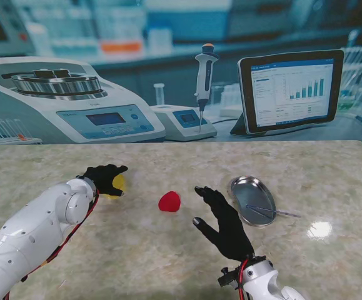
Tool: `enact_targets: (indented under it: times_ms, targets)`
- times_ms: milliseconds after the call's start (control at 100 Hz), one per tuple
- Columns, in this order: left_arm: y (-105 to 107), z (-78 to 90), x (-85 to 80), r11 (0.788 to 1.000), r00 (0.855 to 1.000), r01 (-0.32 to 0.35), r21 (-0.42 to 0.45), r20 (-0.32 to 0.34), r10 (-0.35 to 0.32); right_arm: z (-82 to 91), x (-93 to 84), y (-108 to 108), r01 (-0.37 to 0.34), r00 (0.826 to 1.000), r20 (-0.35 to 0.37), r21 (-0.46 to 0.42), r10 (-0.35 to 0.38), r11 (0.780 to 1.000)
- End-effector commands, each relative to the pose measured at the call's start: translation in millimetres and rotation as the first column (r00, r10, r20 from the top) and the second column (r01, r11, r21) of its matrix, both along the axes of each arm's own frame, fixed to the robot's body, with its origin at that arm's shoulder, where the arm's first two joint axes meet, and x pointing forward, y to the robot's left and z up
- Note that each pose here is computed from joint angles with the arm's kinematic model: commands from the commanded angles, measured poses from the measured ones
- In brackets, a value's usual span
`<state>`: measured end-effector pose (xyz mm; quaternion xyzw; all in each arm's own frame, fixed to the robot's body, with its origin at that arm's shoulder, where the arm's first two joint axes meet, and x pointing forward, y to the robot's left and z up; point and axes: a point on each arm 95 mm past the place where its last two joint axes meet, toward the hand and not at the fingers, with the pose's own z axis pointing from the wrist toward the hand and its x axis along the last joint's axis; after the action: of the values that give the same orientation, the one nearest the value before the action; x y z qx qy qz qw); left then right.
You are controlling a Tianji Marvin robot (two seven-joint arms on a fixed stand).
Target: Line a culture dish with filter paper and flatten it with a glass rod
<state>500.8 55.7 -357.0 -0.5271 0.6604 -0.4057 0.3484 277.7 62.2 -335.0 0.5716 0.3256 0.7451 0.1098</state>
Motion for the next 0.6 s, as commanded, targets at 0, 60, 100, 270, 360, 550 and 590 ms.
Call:
enact_targets:
  times_ms: [0,60,100,270,360,550,590]
  targets:
    - [-1.7,2.8,-2.5,1.0,1.0,0.014,0.002,-0.001,-0.014,0.5,-2.4,2.3,0.001,1.0,-0.003,0.011,-0.001,1.0]
    - [-1.2,4.4,-5.2,1.0,1.0,0.019,0.001,-0.003,-0.019,0.7,-2.4,2.3,0.001,1.0,-0.002,0.012,-0.001,1.0]
    - [-0.7,5.7,-7.4,1.0,1.0,0.022,0.001,-0.003,-0.022,0.8,-2.5,2.4,0.001,1.0,-0.001,0.012,-0.001,1.0]
    - [2.0,12.2,-18.6,0.999,0.999,0.04,-0.003,0.001,-0.04,1.3,-2.5,2.7,0.001,1.0,0.002,0.015,-0.001,1.0]
    - [4.5,14.8,-26.3,0.999,0.999,0.047,0.001,-0.005,-0.047,1.7,-2.6,2.9,0.0,1.0,0.005,0.017,0.0,1.0]
    - [10.7,17.4,-44.1,0.998,0.998,0.067,0.008,-0.013,-0.067,2.3,-2.4,3.5,-0.002,1.0,0.01,0.021,0.002,1.0]
    - [11.6,17.7,-48.1,0.997,0.997,0.072,0.006,-0.014,-0.072,2.5,-2.5,3.5,-0.003,1.0,0.01,0.021,0.003,1.0]
